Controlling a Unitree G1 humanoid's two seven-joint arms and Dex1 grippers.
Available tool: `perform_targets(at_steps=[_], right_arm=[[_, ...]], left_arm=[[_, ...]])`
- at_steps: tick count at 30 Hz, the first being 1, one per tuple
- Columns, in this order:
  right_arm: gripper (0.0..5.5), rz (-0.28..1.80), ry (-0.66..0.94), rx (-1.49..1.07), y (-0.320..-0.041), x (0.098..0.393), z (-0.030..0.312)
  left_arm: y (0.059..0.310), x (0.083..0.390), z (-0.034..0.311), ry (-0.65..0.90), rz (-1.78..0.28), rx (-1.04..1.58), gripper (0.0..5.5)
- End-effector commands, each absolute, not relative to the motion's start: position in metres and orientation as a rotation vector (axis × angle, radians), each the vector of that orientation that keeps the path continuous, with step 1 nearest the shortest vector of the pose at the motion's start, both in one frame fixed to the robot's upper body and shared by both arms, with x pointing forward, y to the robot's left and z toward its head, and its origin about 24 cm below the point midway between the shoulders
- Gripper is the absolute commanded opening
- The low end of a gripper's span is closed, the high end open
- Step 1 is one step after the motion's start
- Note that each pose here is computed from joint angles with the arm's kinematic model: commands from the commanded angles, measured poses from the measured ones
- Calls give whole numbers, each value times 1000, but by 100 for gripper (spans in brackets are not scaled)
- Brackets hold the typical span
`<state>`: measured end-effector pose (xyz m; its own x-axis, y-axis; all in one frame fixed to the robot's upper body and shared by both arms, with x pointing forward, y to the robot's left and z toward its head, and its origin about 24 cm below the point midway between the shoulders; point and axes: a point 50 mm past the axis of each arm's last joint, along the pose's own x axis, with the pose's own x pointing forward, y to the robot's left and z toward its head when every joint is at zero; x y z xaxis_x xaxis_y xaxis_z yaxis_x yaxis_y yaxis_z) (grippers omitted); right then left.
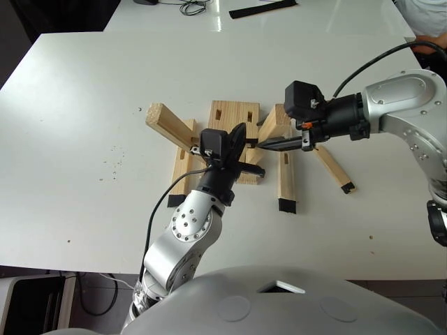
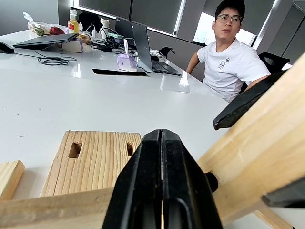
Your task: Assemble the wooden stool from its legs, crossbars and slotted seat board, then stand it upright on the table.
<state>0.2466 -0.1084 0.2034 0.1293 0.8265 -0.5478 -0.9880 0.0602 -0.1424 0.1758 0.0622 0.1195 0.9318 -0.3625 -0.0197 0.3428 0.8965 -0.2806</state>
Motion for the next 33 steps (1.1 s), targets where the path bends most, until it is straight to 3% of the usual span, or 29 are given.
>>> perform_targets(at_steps=[1, 4, 11, 15, 18, 21, 23, 26, 27, 29, 31, 33], right_arm=[[201, 1502, 377, -554, -96, 242, 189], [201, 1476, 401, -565, -100, 244, 181], [201, 1405, 390, -542, -108, 247, 184], [201, 1347, 384, -514, -113, 250, 187], [201, 1311, 392, -500, -118, 249, 189], [201, 1304, 394, -496, -118, 251, 189], [201, 1313, 392, -498, -116, 252, 189], [201, 1327, 393, -502, -115, 252, 190], [201, 1329, 395, -508, -116, 252, 190], [201, 1346, 394, -524, -115, 254, 191], [201, 1363, 388, -537, -115, 256, 193], [201, 1386, 389, -543, -114, 256, 195]], left_arm=[[62, 176, 85, 253, -367, -225, 0], [76, 188, 120, 64, -302, -283, 0], [114, 181, 256, -619, -398, -475, 0], [164, 162, 308, -884, -365, -464, 0], [219, 150, 294, -789, -74, -403, 0], [250, 149, 223, -343, 122, -279, 0], [250, 145, 186, -130, 113, -233, 0], [241, 163, 154, 0, 27, -187, 0], [227, 175, 146, 15, -54, -203, 0], [161, 188, 140, 25, -396, -246, 0], [105, 174, 150, -12, -690, -324, 0], [87, 159, 155, -29, -798, -361, 0]])
